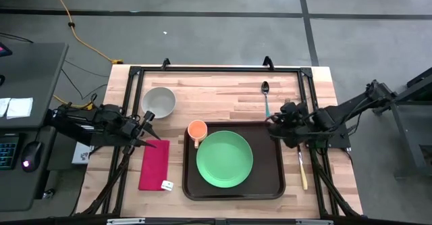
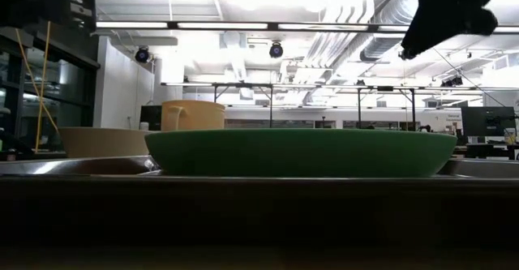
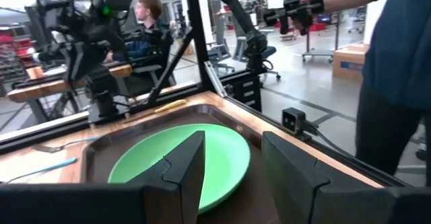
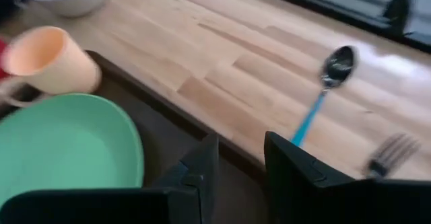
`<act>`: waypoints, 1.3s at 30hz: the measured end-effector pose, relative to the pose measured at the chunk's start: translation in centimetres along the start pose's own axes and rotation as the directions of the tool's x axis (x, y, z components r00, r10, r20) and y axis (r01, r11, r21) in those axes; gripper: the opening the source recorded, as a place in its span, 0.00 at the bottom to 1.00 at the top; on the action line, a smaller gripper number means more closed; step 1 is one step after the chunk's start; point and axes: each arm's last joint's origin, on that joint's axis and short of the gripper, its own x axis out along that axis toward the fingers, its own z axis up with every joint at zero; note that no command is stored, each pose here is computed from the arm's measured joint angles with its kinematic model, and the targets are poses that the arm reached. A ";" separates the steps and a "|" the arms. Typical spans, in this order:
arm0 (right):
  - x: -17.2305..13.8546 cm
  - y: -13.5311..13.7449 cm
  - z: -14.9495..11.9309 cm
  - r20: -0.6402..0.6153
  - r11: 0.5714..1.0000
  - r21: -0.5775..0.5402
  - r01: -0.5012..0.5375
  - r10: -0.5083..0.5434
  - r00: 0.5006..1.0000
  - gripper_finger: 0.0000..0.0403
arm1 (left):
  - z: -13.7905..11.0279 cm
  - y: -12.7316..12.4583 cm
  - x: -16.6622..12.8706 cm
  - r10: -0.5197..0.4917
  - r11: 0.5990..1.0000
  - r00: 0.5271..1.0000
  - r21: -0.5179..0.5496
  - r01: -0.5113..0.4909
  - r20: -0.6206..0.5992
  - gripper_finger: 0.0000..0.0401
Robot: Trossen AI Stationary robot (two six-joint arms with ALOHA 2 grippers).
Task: Set up tray
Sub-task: Put the gray bowl on top of the green plate
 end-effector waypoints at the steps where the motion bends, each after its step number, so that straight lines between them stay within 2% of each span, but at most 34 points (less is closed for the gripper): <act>1: 0.1 -0.3 -0.2 0.006 1.000 0.008 -0.020 0.020 1.000 0.25 | 0.0 0.0 0.0 0.005 1.000 1.000 0.001 -0.005 0.004 0.45; 10: 0.7 -2.4 -1.5 0.048 0.990 0.040 -0.136 0.134 0.990 0.25 | 0.2 0.1 0.0 0.030 0.999 0.999 -0.017 -0.030 0.015 0.45; 18: 1.2 -4.0 -2.7 0.058 0.980 0.077 -0.186 0.182 0.982 0.25 | 0.4 0.2 0.0 0.055 0.998 0.998 -0.012 -0.055 0.034 0.45; 27: 2.1 -5.3 -4.0 0.107 0.951 0.104 -0.290 0.279 0.954 0.25 | 0.4 0.3 0.0 0.081 0.997 0.996 -0.012 -0.081 0.036 0.45; 31: 2.3 -5.6 -4.5 0.125 0.937 0.088 -0.338 0.327 0.937 0.25 | 0.7 0.3 0.0 0.086 0.996 0.995 -0.011 -0.085 0.058 0.45; 39: 2.7 -6.6 -5.1 0.137 0.932 0.061 -0.358 0.347 0.928 0.25 | 1.1 0.4 -0.1 0.101 0.995 0.990 -0.007 -0.101 0.098 0.45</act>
